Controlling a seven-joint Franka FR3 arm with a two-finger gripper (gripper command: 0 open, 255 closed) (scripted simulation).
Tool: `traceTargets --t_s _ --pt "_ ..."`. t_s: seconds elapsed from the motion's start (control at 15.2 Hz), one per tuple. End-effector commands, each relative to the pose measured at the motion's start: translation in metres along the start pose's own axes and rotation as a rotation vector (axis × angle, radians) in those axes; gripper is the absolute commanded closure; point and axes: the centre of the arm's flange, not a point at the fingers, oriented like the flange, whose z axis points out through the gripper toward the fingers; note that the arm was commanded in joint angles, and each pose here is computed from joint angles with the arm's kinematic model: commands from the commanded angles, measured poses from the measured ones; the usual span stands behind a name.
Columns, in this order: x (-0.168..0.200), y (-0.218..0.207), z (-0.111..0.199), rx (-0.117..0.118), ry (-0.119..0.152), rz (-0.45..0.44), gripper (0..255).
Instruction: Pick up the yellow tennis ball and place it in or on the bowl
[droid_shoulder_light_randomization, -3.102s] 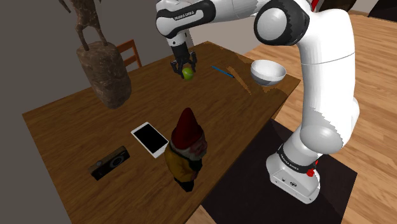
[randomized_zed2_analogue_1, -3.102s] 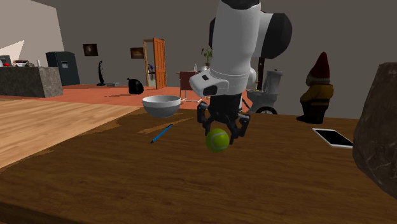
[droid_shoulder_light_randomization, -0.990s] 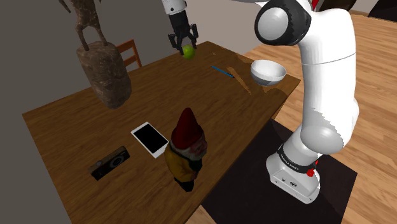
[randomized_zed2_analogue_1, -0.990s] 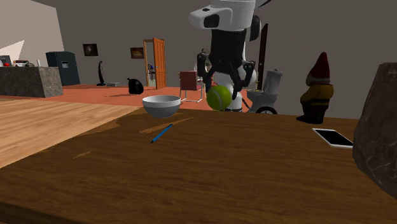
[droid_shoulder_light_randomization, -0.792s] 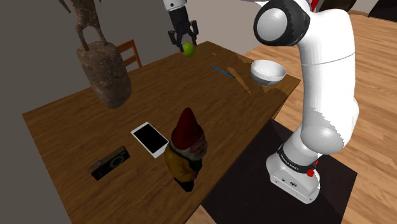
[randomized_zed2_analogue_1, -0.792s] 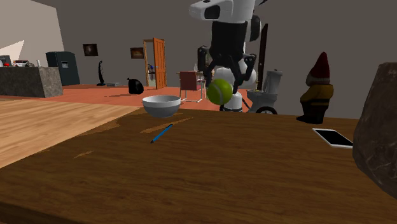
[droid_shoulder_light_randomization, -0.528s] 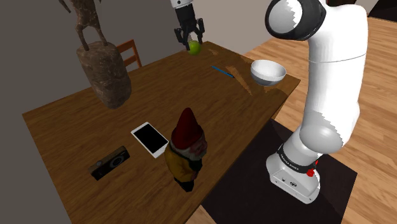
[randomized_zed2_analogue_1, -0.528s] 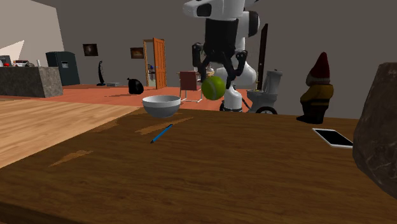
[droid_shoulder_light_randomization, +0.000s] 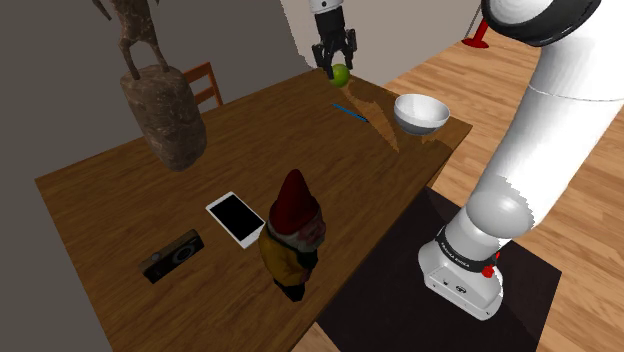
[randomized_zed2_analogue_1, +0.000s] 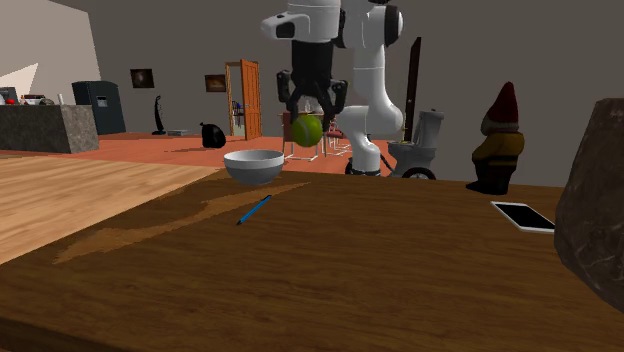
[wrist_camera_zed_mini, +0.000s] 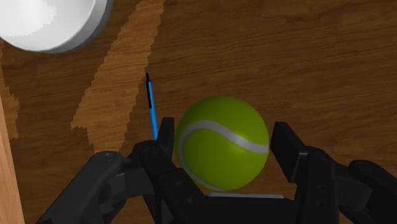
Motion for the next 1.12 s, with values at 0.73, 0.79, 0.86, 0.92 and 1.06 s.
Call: traceTargets --t_s 0.73,0.79,0.86,0.92,1.06 --pt "-0.085 0.139 0.054 0.000 0.000 -0.001 255" --pt "-0.092 0.150 0.058 0.000 0.000 -0.001 255" --pt "-0.098 0.160 0.062 0.000 0.000 -0.001 255" --pt "-0.105 0.171 0.066 0.000 0.000 -0.001 255" --pt "-0.118 0.192 0.074 0.000 0.000 -0.001 255"
